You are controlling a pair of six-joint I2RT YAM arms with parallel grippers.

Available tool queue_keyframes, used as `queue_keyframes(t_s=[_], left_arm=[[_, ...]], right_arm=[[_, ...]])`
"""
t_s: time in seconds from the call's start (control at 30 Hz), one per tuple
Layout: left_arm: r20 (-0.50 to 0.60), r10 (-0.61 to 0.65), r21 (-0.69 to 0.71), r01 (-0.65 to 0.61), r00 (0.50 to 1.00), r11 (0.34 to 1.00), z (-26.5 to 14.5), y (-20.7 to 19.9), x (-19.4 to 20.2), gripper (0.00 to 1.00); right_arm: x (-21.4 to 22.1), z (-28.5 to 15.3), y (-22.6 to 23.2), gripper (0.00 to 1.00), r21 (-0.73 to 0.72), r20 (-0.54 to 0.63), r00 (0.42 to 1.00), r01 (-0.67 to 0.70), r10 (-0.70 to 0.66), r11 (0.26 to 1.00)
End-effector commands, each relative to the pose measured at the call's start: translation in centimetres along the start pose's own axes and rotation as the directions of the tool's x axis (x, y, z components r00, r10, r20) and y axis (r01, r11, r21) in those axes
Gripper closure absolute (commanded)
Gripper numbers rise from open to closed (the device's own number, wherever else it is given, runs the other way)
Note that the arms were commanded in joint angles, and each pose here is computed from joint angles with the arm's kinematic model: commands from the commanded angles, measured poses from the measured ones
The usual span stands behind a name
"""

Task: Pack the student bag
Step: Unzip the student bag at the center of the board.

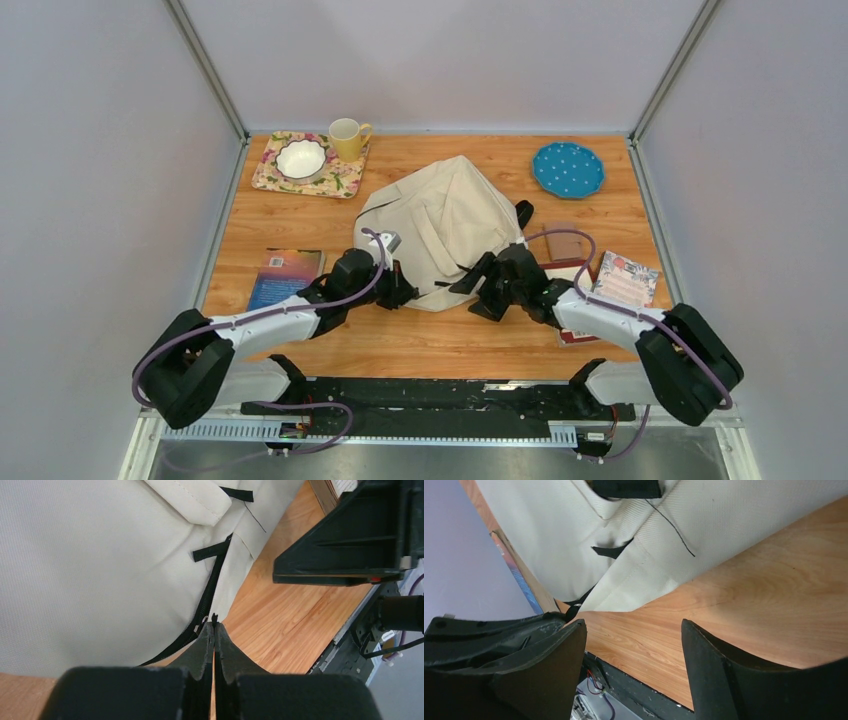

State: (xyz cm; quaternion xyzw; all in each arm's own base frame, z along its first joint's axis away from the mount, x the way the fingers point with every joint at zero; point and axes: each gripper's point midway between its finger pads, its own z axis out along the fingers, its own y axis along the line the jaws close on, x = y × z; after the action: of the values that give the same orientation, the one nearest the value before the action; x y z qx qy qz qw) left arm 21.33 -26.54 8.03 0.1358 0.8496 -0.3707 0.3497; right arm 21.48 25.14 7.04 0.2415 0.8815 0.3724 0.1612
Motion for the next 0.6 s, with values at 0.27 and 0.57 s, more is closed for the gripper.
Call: queue_keyframes(t_s=[0.27, 0.57], left_arm=[[0.053, 0.124, 0.087, -0.128, 0.991, 0.988, -1.2, -2.9, -1.7, 1.00], [0.037, 0.170, 0.137, -0.173, 0.985, 0.975, -1.3, -3.7, -1.2, 1.00]], right_arm=[[-0.5, 4.7, 2.3, 0.29, 0.034, 0.002, 0.984, -0.176, 0.176, 0.984], [-0.3, 6.4, 0.9, 0.65, 0.075, -0.004, 0.988, -0.153, 0.154, 0.985]])
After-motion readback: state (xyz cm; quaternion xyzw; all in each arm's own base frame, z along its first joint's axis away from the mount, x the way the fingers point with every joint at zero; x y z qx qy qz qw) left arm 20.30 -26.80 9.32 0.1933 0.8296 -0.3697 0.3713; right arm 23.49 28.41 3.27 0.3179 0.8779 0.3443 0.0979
